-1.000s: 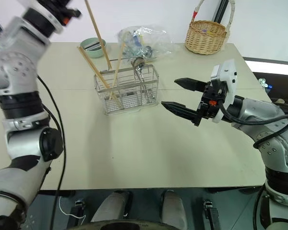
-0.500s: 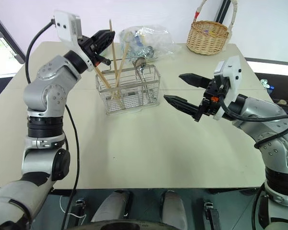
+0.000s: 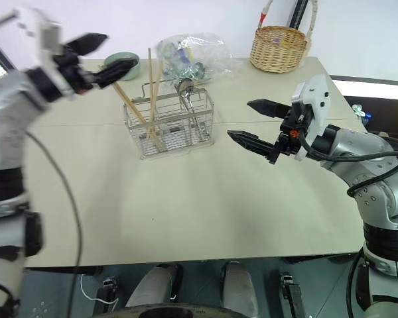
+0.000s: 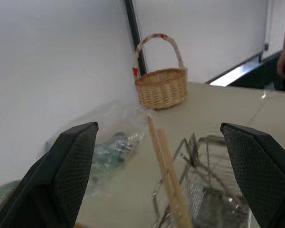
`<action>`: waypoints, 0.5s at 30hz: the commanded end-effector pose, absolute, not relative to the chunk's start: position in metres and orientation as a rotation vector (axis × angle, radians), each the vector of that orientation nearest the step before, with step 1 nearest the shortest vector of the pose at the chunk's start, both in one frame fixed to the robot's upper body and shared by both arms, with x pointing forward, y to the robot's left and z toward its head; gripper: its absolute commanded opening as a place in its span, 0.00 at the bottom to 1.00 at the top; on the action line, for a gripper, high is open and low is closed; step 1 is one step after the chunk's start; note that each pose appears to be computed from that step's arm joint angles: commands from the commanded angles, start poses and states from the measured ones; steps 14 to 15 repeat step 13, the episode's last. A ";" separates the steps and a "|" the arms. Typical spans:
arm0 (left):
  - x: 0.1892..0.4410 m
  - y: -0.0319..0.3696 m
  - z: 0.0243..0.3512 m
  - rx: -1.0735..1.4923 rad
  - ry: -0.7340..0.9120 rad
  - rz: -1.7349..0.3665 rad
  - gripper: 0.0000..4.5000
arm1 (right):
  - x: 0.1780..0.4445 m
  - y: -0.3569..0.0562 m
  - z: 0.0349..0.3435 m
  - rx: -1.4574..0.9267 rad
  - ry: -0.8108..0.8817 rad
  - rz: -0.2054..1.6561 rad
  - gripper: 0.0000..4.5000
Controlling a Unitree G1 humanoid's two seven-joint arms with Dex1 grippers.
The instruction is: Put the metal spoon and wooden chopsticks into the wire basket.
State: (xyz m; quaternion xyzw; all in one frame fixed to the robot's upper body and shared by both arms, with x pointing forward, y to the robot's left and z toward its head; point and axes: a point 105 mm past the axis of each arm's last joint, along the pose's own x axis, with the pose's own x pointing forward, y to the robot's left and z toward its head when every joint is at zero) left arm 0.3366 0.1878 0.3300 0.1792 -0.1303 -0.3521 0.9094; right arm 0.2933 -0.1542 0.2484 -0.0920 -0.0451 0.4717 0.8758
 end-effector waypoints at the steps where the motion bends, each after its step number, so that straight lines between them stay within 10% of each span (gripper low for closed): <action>1: 0.309 0.208 0.327 0.565 -0.222 -0.795 0.97 | 0.296 -0.163 0.254 -0.250 -0.116 0.978 1.00; 15: 0.273 0.257 0.291 0.619 0.005 -0.730 0.97 | 0.304 -0.169 0.243 -0.295 -0.088 1.004 1.00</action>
